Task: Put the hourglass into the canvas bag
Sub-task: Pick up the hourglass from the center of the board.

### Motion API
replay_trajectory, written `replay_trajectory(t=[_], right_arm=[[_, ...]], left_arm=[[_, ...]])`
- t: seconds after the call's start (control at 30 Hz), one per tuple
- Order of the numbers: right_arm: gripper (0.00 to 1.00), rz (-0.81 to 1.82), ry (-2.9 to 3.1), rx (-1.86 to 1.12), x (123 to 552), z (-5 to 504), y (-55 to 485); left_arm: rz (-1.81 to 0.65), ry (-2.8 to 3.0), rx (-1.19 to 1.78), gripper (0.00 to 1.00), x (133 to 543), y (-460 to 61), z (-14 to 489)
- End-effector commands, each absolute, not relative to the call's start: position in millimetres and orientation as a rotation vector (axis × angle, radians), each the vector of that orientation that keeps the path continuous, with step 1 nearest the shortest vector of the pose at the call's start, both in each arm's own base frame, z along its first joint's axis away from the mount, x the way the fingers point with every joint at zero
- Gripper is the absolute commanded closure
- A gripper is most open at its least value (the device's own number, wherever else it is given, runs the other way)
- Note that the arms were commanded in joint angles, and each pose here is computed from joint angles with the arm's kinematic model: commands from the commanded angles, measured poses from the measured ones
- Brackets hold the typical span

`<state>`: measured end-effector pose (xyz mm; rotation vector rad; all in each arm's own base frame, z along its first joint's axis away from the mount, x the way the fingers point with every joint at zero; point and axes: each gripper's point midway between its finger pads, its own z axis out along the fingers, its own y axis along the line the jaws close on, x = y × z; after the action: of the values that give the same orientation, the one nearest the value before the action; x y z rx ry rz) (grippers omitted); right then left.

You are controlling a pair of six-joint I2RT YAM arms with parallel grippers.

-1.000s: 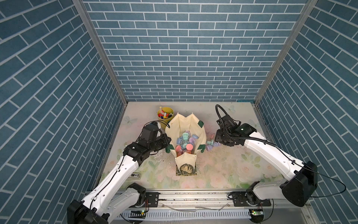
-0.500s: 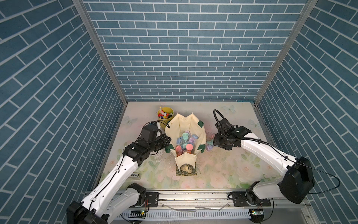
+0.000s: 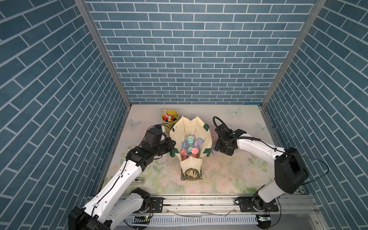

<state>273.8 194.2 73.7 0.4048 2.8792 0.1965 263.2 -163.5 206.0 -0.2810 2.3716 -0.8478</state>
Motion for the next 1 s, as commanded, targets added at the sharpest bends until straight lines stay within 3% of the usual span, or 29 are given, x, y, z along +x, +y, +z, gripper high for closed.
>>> replay_trajectory(t=[0.0,0.37,0.67,0.97], right_arm=[[0.39,0.226,2.841,0.469,289.2,73.6,201.9],[0.39,0.198,2.849,0.502,295.4,53.2,204.2],[0.48,0.131,2.886,0.537,285.6,31.4,195.5],[0.49,0.060,2.923,0.586,268.4,9.8,182.5]], left_arm=[[-0.841,2.355,-0.259,0.86,263.0,-163.3,214.6],[-0.850,2.354,-0.256,0.87,262.7,-164.5,215.0],[-0.848,2.359,-0.255,0.87,261.4,-164.0,214.3],[-0.853,2.359,-0.260,0.87,261.8,-164.5,213.1]])
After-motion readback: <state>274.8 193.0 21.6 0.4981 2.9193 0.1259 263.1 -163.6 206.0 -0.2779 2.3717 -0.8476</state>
